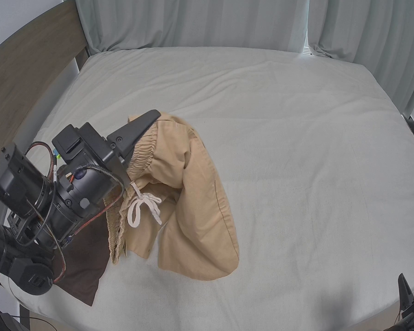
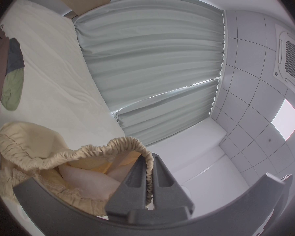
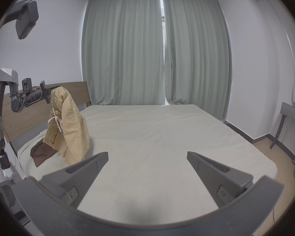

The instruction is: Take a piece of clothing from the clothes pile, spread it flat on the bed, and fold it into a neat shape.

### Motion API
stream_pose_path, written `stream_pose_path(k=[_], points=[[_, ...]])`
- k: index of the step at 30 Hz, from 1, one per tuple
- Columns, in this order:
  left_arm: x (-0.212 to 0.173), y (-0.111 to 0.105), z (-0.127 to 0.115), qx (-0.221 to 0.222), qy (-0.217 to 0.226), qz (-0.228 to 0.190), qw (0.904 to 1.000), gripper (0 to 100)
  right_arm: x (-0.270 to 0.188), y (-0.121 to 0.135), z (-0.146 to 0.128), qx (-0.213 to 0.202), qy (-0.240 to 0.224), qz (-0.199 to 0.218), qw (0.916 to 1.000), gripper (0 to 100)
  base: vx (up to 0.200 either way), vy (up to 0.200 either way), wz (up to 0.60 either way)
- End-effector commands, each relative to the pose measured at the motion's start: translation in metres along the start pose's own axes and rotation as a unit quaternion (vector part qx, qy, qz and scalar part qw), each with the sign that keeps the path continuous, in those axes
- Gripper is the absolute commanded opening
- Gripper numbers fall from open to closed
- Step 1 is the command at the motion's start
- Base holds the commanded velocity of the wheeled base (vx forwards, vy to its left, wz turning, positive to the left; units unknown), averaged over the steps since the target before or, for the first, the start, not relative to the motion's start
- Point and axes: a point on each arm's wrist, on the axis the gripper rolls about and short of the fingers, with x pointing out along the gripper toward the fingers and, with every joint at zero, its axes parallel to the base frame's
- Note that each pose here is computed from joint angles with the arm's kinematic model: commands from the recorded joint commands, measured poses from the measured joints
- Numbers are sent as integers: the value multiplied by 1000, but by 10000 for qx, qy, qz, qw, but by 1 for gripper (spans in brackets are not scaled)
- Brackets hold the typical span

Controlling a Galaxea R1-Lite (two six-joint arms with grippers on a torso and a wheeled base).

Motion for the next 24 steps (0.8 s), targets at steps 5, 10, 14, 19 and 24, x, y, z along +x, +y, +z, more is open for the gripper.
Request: stream_pose_path(k=[5,10,14,19,24], points=[[12,-4,-31,-242,279,-27,9993,0,0,0,-5,-8,21,-3,10000,100,0,0,0],[20,2,-46,-325,350,90,9988,0,0,0,-5,-15,29,-3,10000,100,0,0,0],[26,-2,-50,-508,390,-20,9979,0,0,0,-5,-15,29,-3,10000,100,0,0,0],[33,-11,-57,-594,444,-195,9971,0,0,0,-5,-15,29,-3,10000,100,0,0,0],[46,-13,-77,-675,610,-298,9954,0,0,0,-5,-15,29,-3,10000,100,0,0,0]])
